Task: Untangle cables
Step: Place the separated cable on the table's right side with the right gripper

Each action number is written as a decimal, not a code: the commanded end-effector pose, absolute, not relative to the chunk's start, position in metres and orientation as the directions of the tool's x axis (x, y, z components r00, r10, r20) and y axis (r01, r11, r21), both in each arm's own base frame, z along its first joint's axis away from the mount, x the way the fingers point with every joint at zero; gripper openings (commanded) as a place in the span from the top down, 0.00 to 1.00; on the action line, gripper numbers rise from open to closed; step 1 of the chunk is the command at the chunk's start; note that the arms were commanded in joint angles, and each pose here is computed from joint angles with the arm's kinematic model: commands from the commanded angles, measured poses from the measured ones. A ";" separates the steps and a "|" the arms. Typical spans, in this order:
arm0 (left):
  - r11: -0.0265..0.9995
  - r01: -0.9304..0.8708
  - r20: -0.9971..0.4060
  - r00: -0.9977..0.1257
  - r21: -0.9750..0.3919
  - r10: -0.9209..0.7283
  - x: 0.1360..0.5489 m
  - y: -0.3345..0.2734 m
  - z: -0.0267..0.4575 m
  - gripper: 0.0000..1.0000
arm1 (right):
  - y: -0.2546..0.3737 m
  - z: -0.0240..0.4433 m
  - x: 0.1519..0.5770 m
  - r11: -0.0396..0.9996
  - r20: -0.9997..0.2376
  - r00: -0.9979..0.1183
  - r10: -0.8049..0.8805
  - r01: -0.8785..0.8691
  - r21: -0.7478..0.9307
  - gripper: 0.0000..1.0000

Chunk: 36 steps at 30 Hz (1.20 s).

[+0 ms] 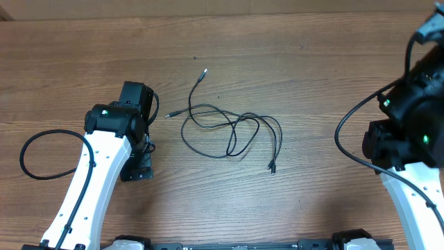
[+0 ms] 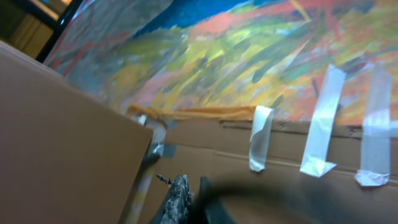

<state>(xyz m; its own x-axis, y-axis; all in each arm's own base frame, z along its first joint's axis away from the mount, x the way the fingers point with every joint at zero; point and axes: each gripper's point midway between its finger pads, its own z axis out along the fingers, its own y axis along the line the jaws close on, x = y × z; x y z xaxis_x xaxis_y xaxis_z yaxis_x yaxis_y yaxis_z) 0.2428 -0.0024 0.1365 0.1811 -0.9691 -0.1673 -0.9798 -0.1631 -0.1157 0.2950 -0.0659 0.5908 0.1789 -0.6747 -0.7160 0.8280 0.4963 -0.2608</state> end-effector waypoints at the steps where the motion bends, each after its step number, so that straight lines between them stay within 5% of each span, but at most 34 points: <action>1: -0.156 -0.976 -0.175 0.182 -0.155 -0.967 0.245 0.002 0.147 0.00 | -0.083 0.573 0.312 0.531 -0.781 0.178 -0.598 0.818 -0.220 0.96; 11: -0.156 -0.976 -0.175 0.182 -0.155 -0.967 0.245 0.002 0.147 0.00 | -0.158 0.492 0.376 0.476 -0.872 -0.040 -0.489 0.825 -0.305 0.96; 21: -0.156 -0.976 -0.175 0.182 -0.155 -0.967 0.245 0.002 0.147 0.00 | -0.263 0.337 0.406 0.424 -0.918 -0.357 -0.174 0.814 -0.397 0.96; 28: -0.156 -0.976 -0.175 0.182 -0.155 -0.967 0.245 0.002 0.147 0.00 | -0.267 0.236 0.425 0.665 -0.922 -0.358 0.147 0.726 -0.176 0.96; 32: -0.156 -0.976 -0.175 0.182 -0.155 -0.967 0.245 0.002 0.147 0.00 | -0.236 0.224 0.452 0.841 -0.913 -0.308 0.267 0.536 0.065 0.96; 36: -0.156 -0.976 -0.175 0.182 -0.155 -0.967 0.245 0.002 0.147 0.00 | -0.206 0.237 0.469 0.888 -0.881 -0.238 0.409 0.326 0.324 0.96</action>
